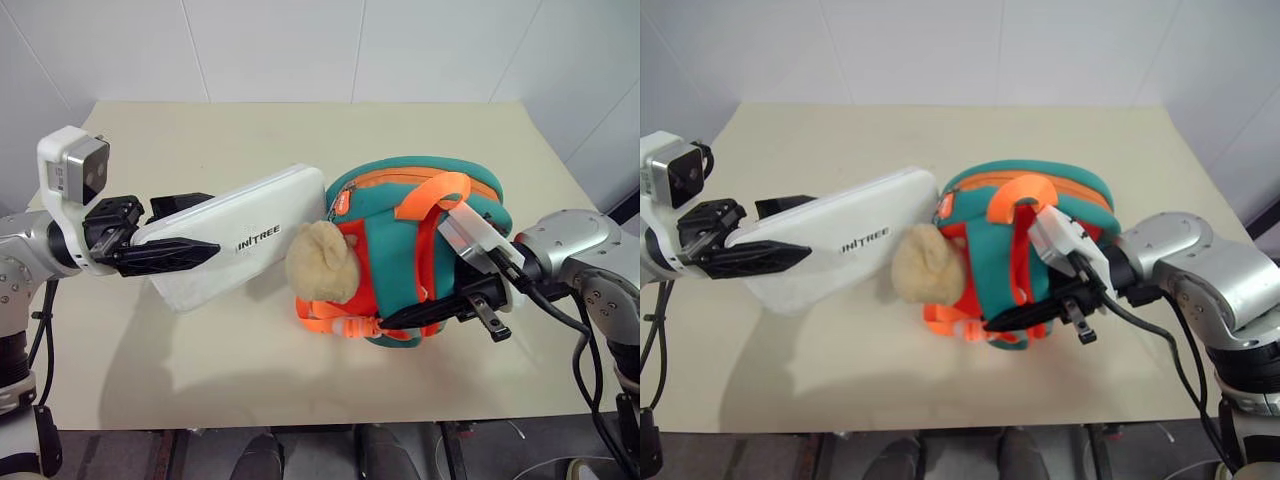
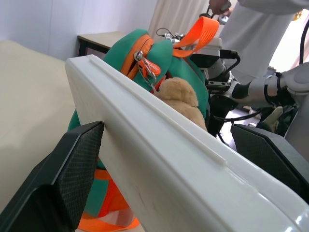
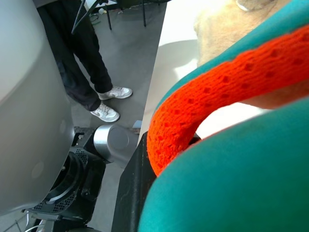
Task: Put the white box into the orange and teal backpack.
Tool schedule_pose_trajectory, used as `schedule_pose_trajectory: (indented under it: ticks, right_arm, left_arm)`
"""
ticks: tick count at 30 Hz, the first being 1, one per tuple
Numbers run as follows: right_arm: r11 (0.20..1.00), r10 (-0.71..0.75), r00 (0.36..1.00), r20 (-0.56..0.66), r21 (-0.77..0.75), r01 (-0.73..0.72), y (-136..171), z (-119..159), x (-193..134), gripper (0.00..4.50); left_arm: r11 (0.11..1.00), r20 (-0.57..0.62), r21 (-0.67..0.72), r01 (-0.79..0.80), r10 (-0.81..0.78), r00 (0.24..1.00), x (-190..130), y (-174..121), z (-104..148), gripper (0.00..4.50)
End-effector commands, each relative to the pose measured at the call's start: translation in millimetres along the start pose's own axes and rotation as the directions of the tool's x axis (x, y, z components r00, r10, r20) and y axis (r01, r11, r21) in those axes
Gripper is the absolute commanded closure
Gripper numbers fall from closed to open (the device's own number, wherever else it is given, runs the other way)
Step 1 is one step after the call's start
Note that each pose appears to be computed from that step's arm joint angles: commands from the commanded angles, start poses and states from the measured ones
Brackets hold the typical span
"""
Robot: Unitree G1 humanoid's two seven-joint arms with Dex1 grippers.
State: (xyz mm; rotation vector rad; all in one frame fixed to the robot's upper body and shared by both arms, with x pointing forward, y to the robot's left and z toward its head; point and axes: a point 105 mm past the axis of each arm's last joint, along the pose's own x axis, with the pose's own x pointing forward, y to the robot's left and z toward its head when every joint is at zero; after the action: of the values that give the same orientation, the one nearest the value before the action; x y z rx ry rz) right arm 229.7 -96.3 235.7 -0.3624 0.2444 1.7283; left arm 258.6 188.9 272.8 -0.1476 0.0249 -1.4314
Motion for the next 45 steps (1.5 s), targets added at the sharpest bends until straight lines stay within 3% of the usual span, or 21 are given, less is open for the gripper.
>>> schedule_pose_trajectory:
  ticks: [1, 6, 12, 16, 21, 30, 38, 45]
  right_arm:
    - [0.998, -0.016, 1.0, 0.003, -0.054, 0.016, -2.9, 8.8, -1.4, 3.96]
    - [0.998, -0.022, 1.0, 0.002, -0.06, 0.022, -5.8, 9.2, -2.2, 3.96]
    - [0.997, -0.026, 1.0, 0.005, -0.072, 0.027, -8.1, 10.3, -1.9, 3.96]
    - [0.997, -0.032, 0.999, 0.004, -0.076, 0.032, -9.3, 10.5, -2.5, 3.96]
    - [0.996, -0.037, 0.999, 0.007, -0.078, 0.037, -9.9, 10.4, -2.4, 3.96]
    - [0.996, -0.038, 0.999, 0.013, -0.081, 0.039, -10.1, 10.7, -2.3, 3.96]
    - [0.996, -0.036, 0.999, 0.015, -0.085, 0.037, -11.9, 11.3, -2.1, 3.96]
    - [0.995, -0.037, 0.999, 0.016, -0.096, 0.039, -13.9, 12.2, -1.7, 3.96]
  left_arm:
    - [0.984, -0.031, -0.09, -0.154, 0.152, 0.988, -2.9, 24.7, -14.4, 0.01]
    - [0.979, 0.002, -0.131, -0.154, 0.156, 0.988, 4.0, 26.8, -16.8, 0.01]
    - [0.974, -0.055, -0.16, -0.159, 0.152, 0.987, 13.4, 28.2, -37.3, 1.25]
    - [0.977, -0.037, -0.143, -0.158, 0.154, 0.987, 14.9, 28.5, -33.3, 1.84]
    - [0.979, -0.002, -0.119, -0.166, 0.167, 0.986, 11.8, 29.9, -22.8, 3.14]
    - [0.986, 0.062, -0.052, -0.156, 0.159, 0.985, -3.8, 22.4, 6.1, 3.15]
    - [0.986, -0.058, 0.099, -0.13, 0.137, 0.989, -10.0, 21.1, 10.5, 3.15]
    - [0.993, -0.207, 0.112, -0.04, 0.062, 0.976, -2.0, 27.7, -7.1, 3.15]
